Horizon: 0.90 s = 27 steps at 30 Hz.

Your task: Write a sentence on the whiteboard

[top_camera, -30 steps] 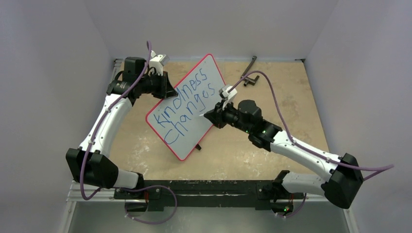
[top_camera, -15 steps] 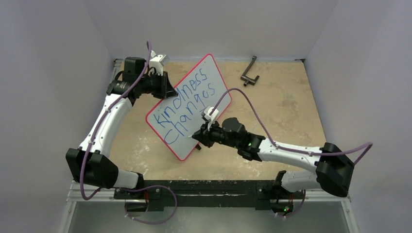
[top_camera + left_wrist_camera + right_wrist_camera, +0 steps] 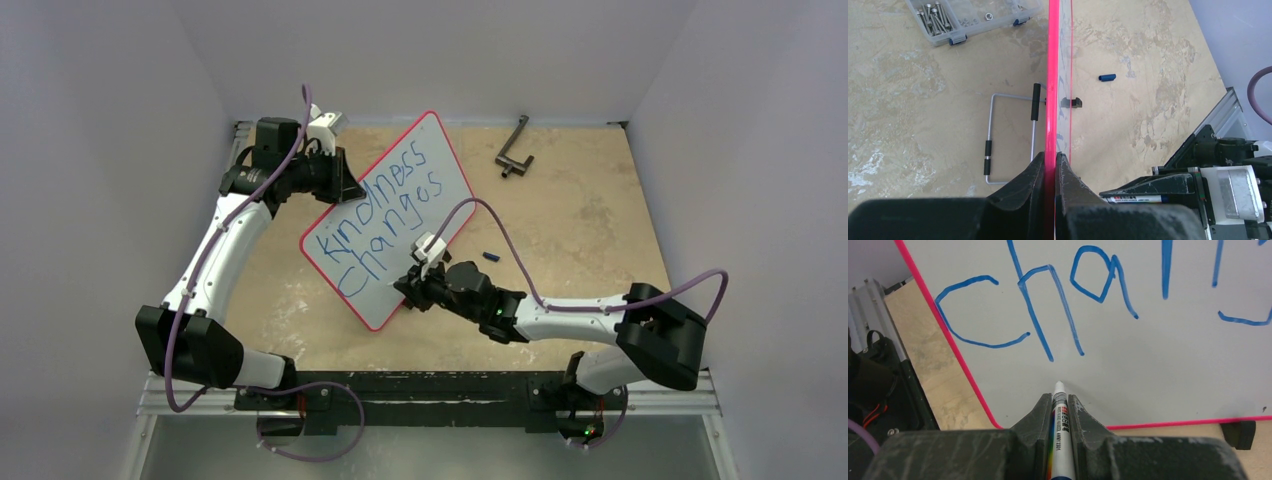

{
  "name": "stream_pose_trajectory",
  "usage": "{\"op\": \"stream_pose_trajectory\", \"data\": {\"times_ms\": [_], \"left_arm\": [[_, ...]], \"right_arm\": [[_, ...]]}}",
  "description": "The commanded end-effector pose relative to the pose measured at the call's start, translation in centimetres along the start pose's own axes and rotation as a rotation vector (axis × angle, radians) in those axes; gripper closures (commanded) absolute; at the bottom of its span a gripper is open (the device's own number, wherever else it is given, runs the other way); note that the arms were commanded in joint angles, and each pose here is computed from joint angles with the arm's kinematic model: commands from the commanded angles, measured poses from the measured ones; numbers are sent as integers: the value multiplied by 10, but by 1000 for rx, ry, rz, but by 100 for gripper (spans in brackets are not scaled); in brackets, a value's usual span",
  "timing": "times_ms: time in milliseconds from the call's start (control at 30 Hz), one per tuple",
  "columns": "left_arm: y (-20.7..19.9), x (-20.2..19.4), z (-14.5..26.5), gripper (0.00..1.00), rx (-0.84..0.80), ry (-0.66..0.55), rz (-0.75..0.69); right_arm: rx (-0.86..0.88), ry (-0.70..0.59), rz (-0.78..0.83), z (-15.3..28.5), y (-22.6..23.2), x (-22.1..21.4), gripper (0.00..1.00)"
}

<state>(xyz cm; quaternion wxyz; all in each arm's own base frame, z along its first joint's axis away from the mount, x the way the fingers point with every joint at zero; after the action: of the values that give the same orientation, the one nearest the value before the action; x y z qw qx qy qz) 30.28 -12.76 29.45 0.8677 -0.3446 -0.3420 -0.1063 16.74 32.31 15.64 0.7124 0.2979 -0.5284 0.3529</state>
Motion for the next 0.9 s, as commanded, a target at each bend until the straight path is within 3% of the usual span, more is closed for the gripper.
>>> {"op": "stream_pose_trajectory", "data": {"times_ms": [0, 400, 867], "left_arm": [[2, -4, 0, 100, 18, 18, -38], [1, -3, 0, 100, 13, 14, -38], [0, -3, 1, 100, 15, 10, -41]], "right_arm": [[-86, -135, -54, 0, -8, 25, 100], [-92, -127, -69, -11, -7, 25, 100], [-103, -39, -86, -17, -8, -9, 100]]}}
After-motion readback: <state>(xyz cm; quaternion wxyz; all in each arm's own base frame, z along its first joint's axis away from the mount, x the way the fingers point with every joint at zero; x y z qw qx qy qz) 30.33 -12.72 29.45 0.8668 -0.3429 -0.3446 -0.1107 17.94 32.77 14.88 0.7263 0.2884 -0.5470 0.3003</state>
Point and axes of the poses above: each gripper's point midway between its finger pads, its own z axis back along the fingers, its own y axis along the line the jaws close on, x = y × z, the point moved 6 cm from there along z, back along the fingers, and after that the axes turned 8 degrees about z, right-handed, at the moved point
